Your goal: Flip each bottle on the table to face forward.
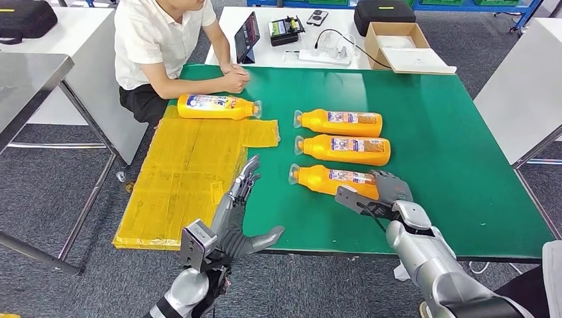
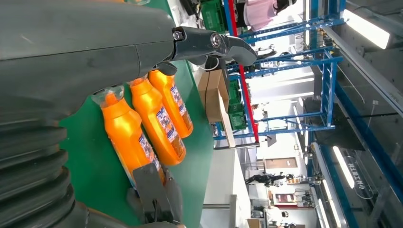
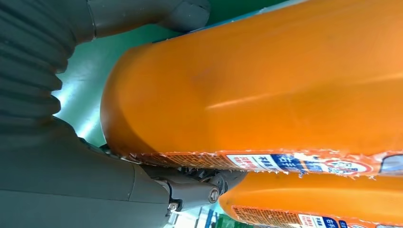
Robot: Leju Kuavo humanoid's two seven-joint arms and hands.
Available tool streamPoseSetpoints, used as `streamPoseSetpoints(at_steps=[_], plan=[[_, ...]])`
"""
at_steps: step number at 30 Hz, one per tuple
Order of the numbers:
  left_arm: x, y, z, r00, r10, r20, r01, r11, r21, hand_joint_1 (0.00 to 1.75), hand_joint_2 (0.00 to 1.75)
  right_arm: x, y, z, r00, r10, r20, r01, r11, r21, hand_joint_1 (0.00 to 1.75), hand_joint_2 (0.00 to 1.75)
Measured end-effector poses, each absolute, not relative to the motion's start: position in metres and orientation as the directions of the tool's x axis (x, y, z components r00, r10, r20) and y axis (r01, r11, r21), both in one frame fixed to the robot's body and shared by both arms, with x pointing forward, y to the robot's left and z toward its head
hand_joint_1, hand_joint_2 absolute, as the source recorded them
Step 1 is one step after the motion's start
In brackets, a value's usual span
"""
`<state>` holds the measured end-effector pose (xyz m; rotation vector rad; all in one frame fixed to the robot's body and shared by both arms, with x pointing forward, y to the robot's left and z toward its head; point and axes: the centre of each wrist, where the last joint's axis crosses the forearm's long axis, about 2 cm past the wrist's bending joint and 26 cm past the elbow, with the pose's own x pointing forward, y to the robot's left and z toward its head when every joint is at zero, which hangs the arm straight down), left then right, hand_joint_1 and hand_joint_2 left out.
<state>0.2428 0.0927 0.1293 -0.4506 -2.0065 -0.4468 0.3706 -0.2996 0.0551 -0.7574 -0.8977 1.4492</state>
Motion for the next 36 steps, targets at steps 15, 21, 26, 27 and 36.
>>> streamPoseSetpoints(at_steps=[15,21,26,27,36], plan=[[0.233,0.093,0.116,-0.097,0.353,0.931,0.414,0.865,-0.285,0.0,1.75,0.329,-0.272,0.022,-0.111,0.707,0.699,-0.347,0.631,-0.694,1.75,1.75],[0.225,0.099,0.098,0.092,0.486,0.869,0.264,0.83,-0.492,0.0,1.75,0.303,-0.233,0.023,-0.115,0.495,0.861,-0.239,0.828,-0.507,1.75,1.75],[0.223,0.1,0.097,0.022,0.426,0.904,0.281,0.866,-0.415,0.0,1.75,0.287,-0.205,0.034,-0.182,0.342,0.922,-0.192,0.907,-0.374,1.75,1.75],[0.223,0.099,0.097,0.006,0.41,0.912,0.292,0.872,-0.393,0.0,1.75,0.285,-0.201,0.037,-0.195,0.324,0.926,-0.191,0.913,-0.359,1.75,1.75],[0.219,0.093,0.1,-0.124,0.325,0.938,0.391,0.884,-0.255,0.0,1.75,0.274,-0.173,0.043,-0.253,0.271,0.929,-0.32,0.882,-0.345,1.75,1.75]])
